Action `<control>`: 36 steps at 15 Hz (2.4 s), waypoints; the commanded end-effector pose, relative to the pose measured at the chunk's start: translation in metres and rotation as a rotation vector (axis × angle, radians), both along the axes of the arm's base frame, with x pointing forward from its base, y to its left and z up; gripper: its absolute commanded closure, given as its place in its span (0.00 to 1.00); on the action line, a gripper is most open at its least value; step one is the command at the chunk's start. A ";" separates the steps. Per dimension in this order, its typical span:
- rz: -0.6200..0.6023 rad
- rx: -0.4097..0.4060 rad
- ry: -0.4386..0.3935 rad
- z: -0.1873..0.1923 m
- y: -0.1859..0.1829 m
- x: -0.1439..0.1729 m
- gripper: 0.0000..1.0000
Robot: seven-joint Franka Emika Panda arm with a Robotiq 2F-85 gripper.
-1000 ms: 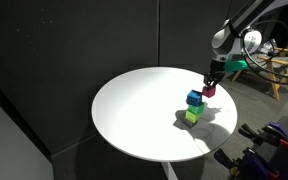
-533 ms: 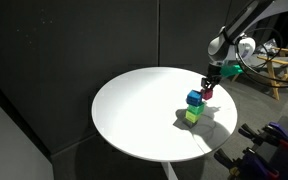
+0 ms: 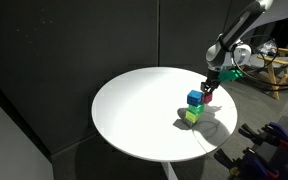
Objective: Put the pink block on the table
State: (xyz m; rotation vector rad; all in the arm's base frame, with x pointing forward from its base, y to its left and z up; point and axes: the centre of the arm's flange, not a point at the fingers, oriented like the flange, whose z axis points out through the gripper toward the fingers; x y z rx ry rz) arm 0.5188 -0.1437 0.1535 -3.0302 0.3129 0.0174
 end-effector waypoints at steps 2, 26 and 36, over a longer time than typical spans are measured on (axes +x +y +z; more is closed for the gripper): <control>0.011 -0.005 -0.012 -0.013 -0.007 0.009 0.72; -0.007 -0.046 0.076 -0.014 -0.011 -0.002 0.00; -0.017 -0.094 0.102 0.024 0.002 0.000 0.00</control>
